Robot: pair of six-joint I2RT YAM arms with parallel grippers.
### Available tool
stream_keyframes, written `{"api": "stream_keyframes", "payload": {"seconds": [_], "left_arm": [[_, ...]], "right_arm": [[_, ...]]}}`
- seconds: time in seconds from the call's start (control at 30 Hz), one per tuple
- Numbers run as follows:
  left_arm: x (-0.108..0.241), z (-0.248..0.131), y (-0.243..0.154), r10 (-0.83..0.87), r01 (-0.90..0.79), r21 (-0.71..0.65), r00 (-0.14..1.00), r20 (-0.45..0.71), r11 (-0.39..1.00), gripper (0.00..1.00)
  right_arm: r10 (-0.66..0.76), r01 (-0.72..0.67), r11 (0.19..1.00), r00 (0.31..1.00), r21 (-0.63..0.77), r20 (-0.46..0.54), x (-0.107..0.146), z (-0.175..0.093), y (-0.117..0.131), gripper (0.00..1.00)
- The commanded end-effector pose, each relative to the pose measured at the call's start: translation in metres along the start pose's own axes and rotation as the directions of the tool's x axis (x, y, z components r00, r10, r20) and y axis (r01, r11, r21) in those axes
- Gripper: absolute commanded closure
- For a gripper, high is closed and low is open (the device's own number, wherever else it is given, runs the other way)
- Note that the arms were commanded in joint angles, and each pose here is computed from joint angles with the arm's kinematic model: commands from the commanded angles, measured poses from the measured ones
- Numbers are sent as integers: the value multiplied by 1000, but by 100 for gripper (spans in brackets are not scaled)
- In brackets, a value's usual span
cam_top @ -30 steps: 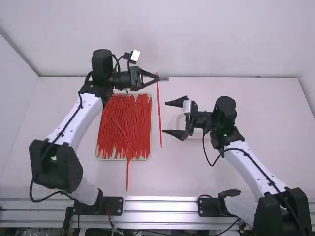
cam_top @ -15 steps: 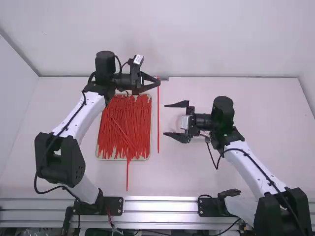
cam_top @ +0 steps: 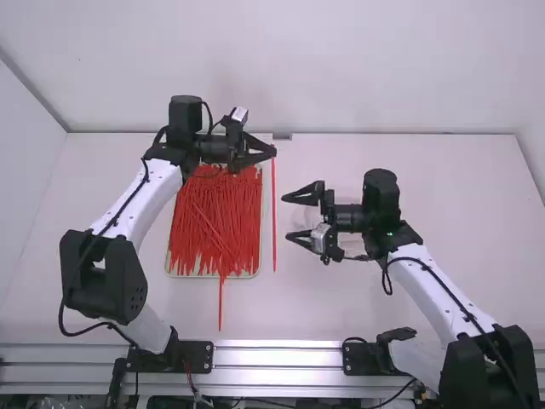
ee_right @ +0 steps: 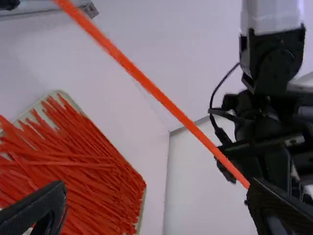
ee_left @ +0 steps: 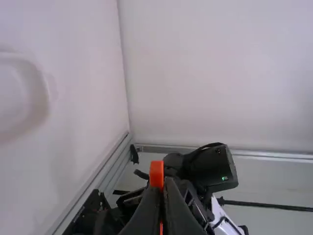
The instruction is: Fasten the cable tie
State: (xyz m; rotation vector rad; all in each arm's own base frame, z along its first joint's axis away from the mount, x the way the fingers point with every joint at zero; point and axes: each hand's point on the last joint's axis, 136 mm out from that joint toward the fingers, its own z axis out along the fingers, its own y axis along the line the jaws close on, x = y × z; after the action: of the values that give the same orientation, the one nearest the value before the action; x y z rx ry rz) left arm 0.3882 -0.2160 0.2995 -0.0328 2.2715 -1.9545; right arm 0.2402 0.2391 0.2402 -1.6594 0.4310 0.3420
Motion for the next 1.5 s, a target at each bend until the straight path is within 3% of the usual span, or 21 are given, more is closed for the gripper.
{"api": "stream_keyframes", "payload": {"seconds": [0.0,0.27,0.57,0.77,0.83,0.97,1.0,1.23,1.47], "left_arm": [[1,-3,7,-3,3,-4,1000,6,1000,98],[7,-2,19,-43,43,-7,999,-9,999,98],[12,10,35,-123,123,-48,992,5,991,98],[13,18,41,-137,137,-52,991,13,989,98],[13,21,41,-139,140,-40,990,16,989,98],[11,21,41,-125,126,-24,992,23,992,98],[10,21,41,-120,121,-17,992,26,993,98],[7,21,44,-106,107,-14,993,45,994,98],[6,21,41,-82,83,-7,995,50,997,98]], "right_arm": [[-204,205,979,976,0,81,-15,3,0,2],[-364,357,931,882,77,300,-55,-3,4,2],[-420,409,906,837,107,350,-67,0,7,0],[-418,408,907,835,106,357,-68,1,8,16],[-416,406,907,835,107,361,-69,1,8,30],[-413,403,909,833,108,368,-70,0,8,41],[-408,398,911,835,106,369,-70,0,8,49],[-397,388,916,840,102,370,-70,0,9,60],[-374,367,926,850,93,372,-70,0,11,77]]}}
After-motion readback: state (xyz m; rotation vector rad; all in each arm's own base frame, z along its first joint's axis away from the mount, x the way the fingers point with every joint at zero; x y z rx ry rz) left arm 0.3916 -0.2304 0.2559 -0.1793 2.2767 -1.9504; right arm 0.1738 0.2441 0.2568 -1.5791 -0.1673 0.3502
